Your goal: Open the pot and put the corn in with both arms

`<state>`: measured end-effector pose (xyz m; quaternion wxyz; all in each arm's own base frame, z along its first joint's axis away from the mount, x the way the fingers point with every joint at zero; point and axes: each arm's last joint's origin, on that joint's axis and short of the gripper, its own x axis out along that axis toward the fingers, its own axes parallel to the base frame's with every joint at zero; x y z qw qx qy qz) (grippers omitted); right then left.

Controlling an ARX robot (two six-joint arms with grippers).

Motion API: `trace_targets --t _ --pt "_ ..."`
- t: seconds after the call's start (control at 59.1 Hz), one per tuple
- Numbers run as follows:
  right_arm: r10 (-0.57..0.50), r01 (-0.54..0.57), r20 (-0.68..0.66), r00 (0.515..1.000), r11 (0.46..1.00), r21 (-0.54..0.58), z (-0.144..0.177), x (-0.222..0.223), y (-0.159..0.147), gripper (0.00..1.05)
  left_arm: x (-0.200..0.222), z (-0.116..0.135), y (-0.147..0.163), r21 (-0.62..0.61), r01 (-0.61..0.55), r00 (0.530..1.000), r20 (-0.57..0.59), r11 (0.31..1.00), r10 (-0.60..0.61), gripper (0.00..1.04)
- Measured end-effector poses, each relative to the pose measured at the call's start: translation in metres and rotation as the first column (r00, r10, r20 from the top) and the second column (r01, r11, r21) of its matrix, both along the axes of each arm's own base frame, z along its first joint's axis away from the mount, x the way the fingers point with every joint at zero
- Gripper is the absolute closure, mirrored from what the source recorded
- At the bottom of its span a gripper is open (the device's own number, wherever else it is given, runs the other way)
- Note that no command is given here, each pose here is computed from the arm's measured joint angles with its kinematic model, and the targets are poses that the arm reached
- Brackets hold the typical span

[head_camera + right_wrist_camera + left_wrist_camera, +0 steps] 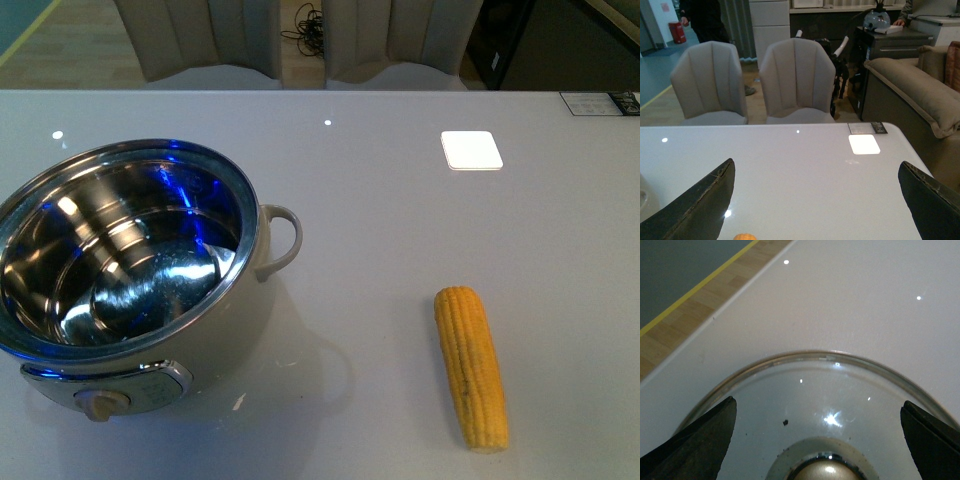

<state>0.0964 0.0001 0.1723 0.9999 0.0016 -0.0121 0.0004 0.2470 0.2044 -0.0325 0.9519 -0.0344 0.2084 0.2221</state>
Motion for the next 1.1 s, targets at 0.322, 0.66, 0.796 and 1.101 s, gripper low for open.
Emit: trace_targets --t 0.322,0.66,0.796,1.101 --pt "0.000 0.000 0.000 1.000 1.000 0.000 0.000 0.000 0.000 0.09 -0.014 0.084 -0.013 -0.029 0.046 0.988 0.151 0.998 -0.041 0.07" --pt "-0.001 0.001 0.000 1.000 1.000 0.000 0.000 0.000 0.000 0.09 -0.053 0.178 -0.066 0.025 0.247 0.904 0.355 0.969 -0.240 0.15" --pt "0.000 0.000 0.000 1.000 1.000 0.000 0.000 0.000 0.000 0.09 -0.069 0.196 -0.109 0.133 0.402 0.820 0.387 0.906 -0.421 0.42" --pt "0.000 0.000 0.000 1.000 1.000 0.000 0.000 0.000 0.000 0.09 -0.094 0.194 -0.159 0.134 0.397 0.828 0.373 0.908 -0.418 0.97"
